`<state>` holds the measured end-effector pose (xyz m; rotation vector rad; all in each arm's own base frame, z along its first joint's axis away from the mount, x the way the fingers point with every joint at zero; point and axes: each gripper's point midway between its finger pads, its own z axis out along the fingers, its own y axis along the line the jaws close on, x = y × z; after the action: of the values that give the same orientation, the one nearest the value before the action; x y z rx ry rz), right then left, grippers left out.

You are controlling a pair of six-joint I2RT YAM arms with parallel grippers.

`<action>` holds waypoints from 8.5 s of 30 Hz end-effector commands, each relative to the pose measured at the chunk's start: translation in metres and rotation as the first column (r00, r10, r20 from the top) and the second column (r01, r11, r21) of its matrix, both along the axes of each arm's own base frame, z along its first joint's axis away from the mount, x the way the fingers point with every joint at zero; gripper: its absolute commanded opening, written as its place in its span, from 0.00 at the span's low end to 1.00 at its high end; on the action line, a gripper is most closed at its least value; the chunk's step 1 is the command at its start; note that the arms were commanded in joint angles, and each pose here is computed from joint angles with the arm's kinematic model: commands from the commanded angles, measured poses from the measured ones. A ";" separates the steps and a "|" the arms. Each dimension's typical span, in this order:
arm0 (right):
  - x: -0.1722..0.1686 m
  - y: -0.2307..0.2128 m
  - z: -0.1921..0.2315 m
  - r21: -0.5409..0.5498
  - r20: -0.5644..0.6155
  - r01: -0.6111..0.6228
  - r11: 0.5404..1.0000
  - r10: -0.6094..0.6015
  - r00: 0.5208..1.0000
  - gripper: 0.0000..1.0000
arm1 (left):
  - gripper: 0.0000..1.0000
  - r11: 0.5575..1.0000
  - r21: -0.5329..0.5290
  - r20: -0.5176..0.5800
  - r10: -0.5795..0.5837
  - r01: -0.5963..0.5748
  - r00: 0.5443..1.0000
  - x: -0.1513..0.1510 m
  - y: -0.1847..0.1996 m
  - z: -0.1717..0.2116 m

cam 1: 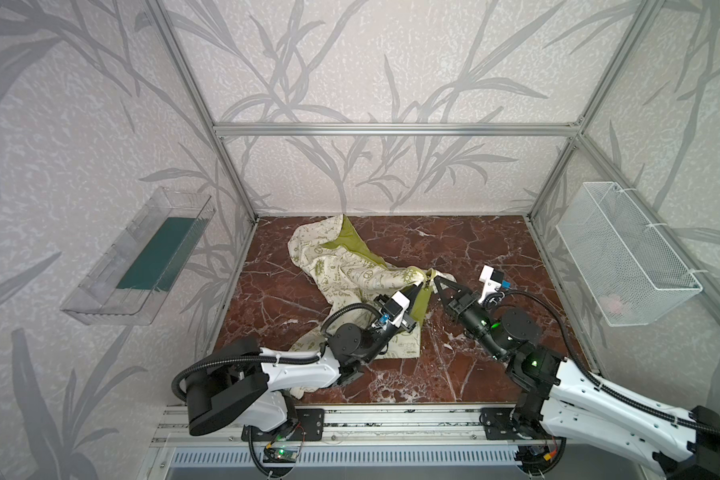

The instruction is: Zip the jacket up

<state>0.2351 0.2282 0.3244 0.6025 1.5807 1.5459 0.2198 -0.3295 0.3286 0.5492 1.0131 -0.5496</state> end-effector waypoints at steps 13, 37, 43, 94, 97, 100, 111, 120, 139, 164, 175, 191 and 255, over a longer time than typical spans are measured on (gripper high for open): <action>0.019 -0.056 -0.100 -0.017 -0.294 0.165 0.986 -0.163 0.942 0.00 | 0.00 0.987 0.149 -0.439 0.006 0.066 0.899 0.044 -0.026 -0.114; -0.017 -0.106 -0.122 -0.803 -0.209 -0.096 0.588 -0.127 0.970 0.68 | 0.00 0.903 0.093 -0.805 -0.179 0.419 0.565 0.030 -0.070 -0.148; -0.014 -0.074 -0.111 -0.972 -0.173 -0.208 0.107 0.269 0.948 0.73 | 0.00 0.909 0.011 -0.827 -0.225 0.416 0.515 0.027 -0.068 -0.144; -0.008 -0.020 -0.141 -0.926 0.171 0.353 -0.136 0.680 0.713 0.63 | 0.00 0.923 0.012 -0.797 -0.223 0.383 0.562 0.030 -0.058 -0.134; -0.008 -0.021 -0.141 -0.925 0.168 0.353 -0.142 0.680 0.714 0.61 | 0.00 0.923 0.014 -0.798 -0.221 0.385 0.560 0.029 -0.058 -0.135; -0.010 -0.023 -0.142 -0.925 0.163 0.350 -0.148 0.679 0.716 0.57 | 0.00 0.923 0.014 -0.797 -0.222 0.385 0.562 0.029 -0.058 -0.135; -0.014 -0.025 -0.141 -0.931 0.160 0.339 -0.135 0.682 0.713 0.38 | 0.00 0.924 0.015 -0.797 -0.220 0.382 0.563 0.030 -0.059 -0.134; -0.015 -0.026 -0.144 -0.933 0.142 0.328 -0.149 0.685 0.715 0.40 | 0.00 0.925 0.018 -0.798 -0.215 0.379 0.563 0.031 -0.058 -0.135; -0.006 -0.029 -0.146 -0.924 0.137 0.337 -0.183 0.661 0.737 0.43 | 0.00 0.927 0.019 -0.797 -0.211 0.373 0.566 0.032 -0.058 -0.134; -0.010 -0.032 -0.142 -0.925 0.127 0.331 -0.188 0.668 0.733 0.15 | 0.00 0.924 0.021 -0.796 -0.216 0.382 0.565 0.030 -0.059 -0.135; -0.005 -0.034 -0.137 -0.937 0.157 0.319 -0.144 0.639 0.753 0.04 | 0.00 0.923 0.023 -0.798 -0.213 0.383 0.563 0.030 -0.058 -0.136; 0.001 -0.032 -0.137 -0.936 0.160 0.320 -0.145 0.636 0.755 0.08 | 0.00 0.923 0.034 -0.795 -0.208 0.384 0.570 0.030 -0.058 -0.137; 0.183 -0.140 -0.007 -0.943 0.283 0.288 -0.166 0.055 0.958 0.00 | 0.00 0.763 0.614 -0.688 0.391 0.203 0.611 0.078 0.138 -0.041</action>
<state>0.3944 0.1459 0.2796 -0.6221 1.8899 -0.0307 0.2996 -0.2275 0.2948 0.7618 2.0721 -0.4752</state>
